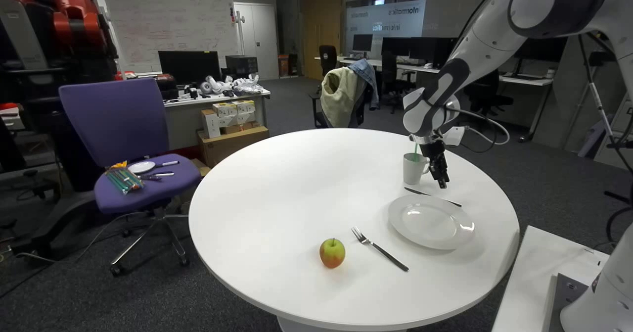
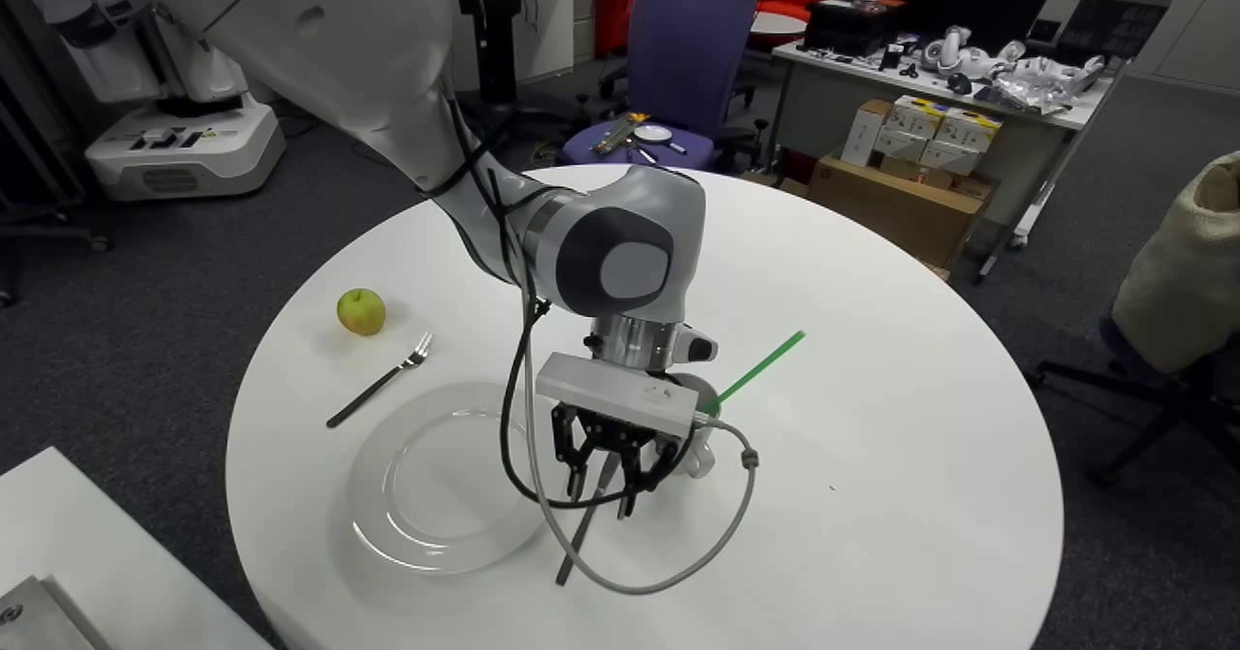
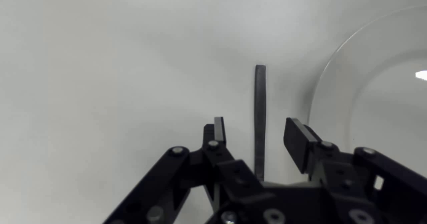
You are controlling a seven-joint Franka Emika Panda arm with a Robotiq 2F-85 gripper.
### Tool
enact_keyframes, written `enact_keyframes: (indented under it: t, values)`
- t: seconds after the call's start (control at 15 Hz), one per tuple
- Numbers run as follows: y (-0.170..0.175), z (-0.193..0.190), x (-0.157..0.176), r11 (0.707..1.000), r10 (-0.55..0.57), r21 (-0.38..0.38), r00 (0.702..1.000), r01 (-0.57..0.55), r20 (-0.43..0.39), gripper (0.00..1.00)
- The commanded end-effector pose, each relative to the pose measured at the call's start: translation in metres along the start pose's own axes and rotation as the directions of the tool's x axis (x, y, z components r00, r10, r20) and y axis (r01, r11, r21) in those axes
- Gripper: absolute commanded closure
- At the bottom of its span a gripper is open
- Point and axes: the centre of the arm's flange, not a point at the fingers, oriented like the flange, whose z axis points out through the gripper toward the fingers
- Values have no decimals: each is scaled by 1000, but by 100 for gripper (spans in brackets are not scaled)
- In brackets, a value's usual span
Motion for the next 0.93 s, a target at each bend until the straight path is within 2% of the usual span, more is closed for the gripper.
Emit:
enact_keyframes:
  t: [0.0, 0.07, 0.13, 0.27, 0.6, 0.67, 0.87]
  values:
    - [-7, -9, -8, 999, 19, 34, 999, -18, -49, 44]
    - [-8, -8, -7, 999, 20, 43, 998, -18, -51, 51]
    - [-9, -8, -6, 999, 24, 50, 998, -21, -61, 50]
    - [-12, -8, -6, 998, 31, 55, 995, -26, -91, 57]
    - [-13, -10, -4, 999, 38, 15, 985, -36, -168, 53]
    - [-14, -9, -3, 999, 37, 9, 984, -36, -175, 33]
    - [-16, -9, -4, 999, 45, 18, 983, -42, -179, 15]
